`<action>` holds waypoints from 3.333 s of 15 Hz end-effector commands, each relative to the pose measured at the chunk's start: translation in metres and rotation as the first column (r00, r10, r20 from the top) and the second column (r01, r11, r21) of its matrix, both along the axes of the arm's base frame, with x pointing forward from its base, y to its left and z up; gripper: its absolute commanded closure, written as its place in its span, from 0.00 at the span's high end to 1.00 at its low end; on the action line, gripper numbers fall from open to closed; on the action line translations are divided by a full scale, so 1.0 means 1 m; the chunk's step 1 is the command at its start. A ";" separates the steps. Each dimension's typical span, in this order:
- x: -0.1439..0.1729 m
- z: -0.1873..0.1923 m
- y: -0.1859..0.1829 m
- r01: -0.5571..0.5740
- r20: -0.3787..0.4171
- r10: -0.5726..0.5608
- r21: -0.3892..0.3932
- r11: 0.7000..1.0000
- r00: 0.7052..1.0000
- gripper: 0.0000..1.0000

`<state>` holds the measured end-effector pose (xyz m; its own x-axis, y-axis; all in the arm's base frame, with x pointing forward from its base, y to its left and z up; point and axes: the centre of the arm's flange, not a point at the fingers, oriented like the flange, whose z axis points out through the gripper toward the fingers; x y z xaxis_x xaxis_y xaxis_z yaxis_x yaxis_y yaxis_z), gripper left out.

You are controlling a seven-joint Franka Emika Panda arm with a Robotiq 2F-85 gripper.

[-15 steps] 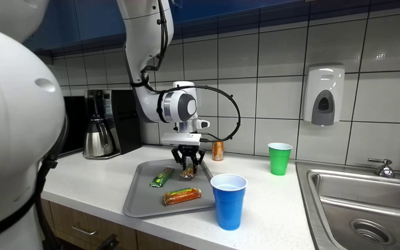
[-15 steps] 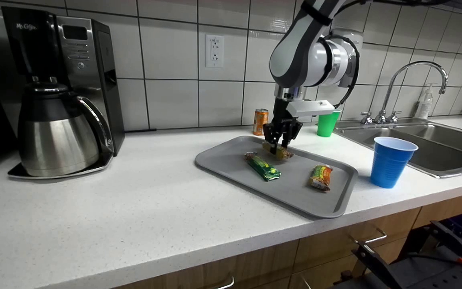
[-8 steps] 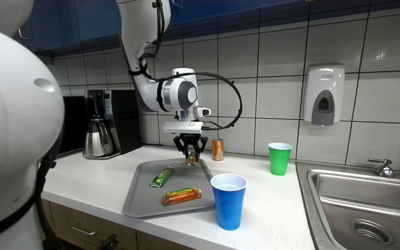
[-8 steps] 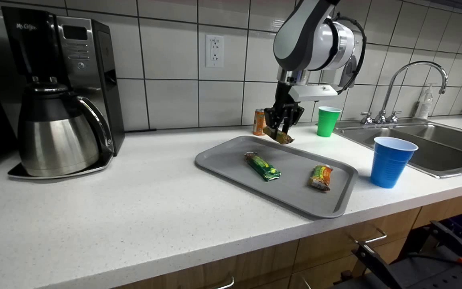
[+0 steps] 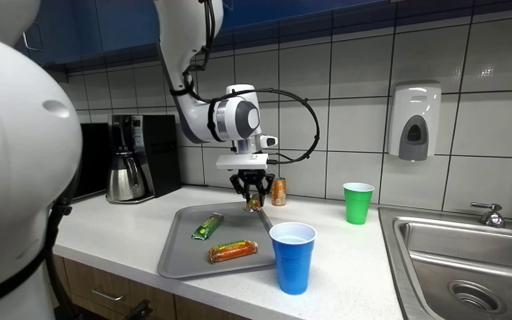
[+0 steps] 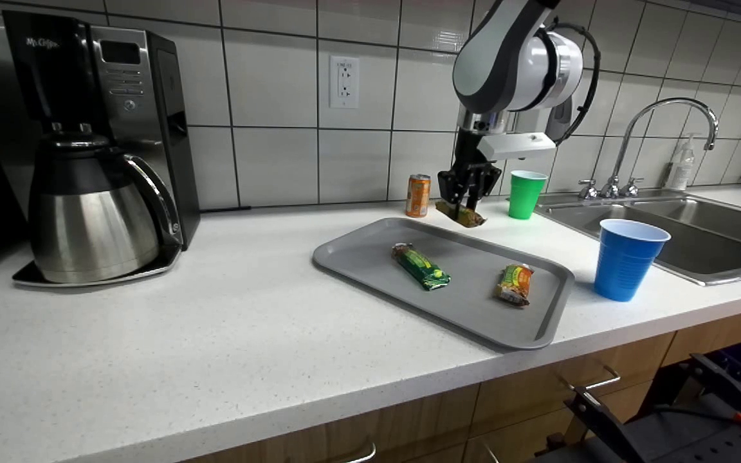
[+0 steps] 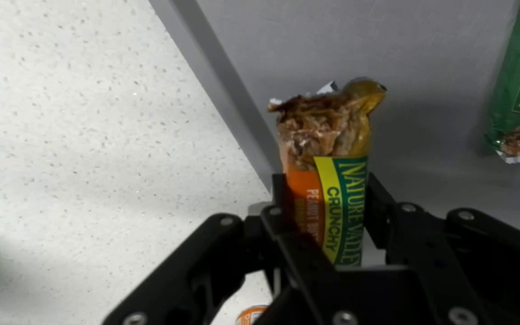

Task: Remove the packets from the grey tray.

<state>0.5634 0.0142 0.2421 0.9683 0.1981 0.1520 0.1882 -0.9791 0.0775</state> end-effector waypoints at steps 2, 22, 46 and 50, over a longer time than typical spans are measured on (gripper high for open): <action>0.000 -0.003 -0.024 0.022 -0.005 -0.022 -0.048 0.999 1.000 0.16; 0.073 -0.027 -0.095 0.185 0.035 -0.183 -0.052 0.981 0.982 0.16; 0.110 -0.042 -0.096 0.201 0.066 -0.199 -0.024 0.979 0.978 1.00; 0.100 -0.029 -0.094 0.199 0.065 -0.199 -0.003 0.980 0.978 1.00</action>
<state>0.6807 -0.0812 0.1933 0.9762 0.0167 0.2164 -0.0120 -0.9913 0.1309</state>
